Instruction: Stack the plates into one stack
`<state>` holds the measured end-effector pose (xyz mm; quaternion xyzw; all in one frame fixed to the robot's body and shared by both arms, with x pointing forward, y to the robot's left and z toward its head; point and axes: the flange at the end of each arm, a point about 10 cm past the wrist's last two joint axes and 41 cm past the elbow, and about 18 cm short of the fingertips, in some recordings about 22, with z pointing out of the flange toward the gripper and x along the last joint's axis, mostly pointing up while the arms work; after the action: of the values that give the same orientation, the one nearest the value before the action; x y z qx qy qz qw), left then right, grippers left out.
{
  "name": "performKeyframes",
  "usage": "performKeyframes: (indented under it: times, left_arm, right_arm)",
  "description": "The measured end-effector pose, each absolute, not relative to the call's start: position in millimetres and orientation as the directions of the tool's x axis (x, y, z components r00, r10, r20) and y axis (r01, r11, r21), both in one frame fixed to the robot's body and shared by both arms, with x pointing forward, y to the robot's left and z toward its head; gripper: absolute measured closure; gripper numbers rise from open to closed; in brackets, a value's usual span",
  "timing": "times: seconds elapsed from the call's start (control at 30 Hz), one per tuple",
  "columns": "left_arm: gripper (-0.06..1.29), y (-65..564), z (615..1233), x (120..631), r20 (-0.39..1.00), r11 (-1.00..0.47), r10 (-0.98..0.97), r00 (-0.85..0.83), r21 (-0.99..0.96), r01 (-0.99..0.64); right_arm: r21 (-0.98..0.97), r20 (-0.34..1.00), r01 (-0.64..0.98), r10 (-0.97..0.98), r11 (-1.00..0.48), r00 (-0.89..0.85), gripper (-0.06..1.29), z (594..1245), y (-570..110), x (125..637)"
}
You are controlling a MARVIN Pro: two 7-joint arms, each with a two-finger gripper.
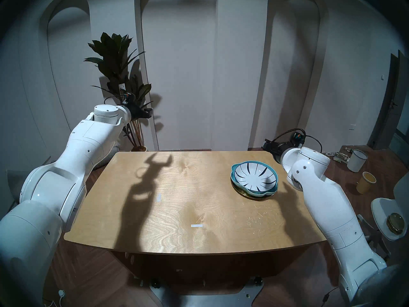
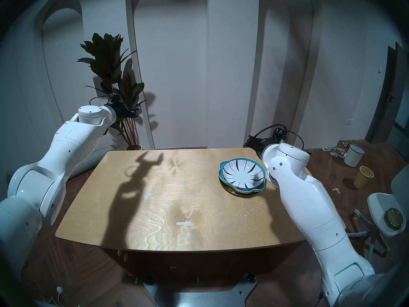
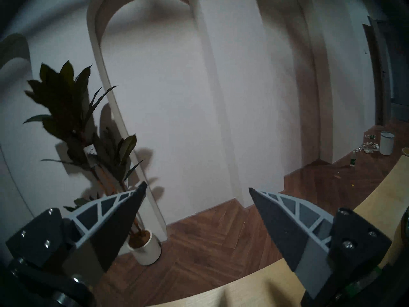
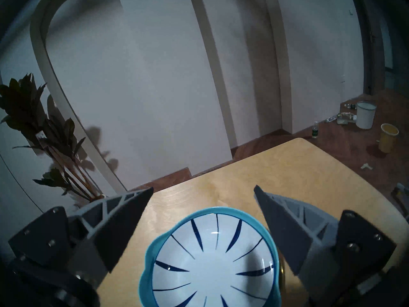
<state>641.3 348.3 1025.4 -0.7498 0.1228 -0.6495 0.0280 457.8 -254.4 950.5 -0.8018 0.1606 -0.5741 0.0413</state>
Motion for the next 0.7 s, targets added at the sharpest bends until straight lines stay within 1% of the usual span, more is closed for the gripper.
performKeyframes:
  times: [0.2, 0.47, 0.7]
  left_arm:
    - [0.00, 352, 1037, 640, 0.973, -0.990, -0.132, 0.190, -0.118, -0.082]
    - [0.00, 339, 1043, 637, 0.965, -0.996, -0.070, 0.254, -0.054, -0.067]
    - [0.00, 325, 1048, 630, 0.969, -0.999, -0.024, 0.245, -0.012, -0.050]
  right_arm:
    - [-0.200, 0.923, -0.186, -0.248, -0.962, 0.294, 0.02, 932, -262, 471]
    - [-0.203, 0.932, -0.123, -0.230, -0.972, 0.281, 0.02, 917, -264, 485]
    - [-0.231, 0.944, -0.042, -0.234, -0.972, 0.232, 0.02, 912, -264, 497]
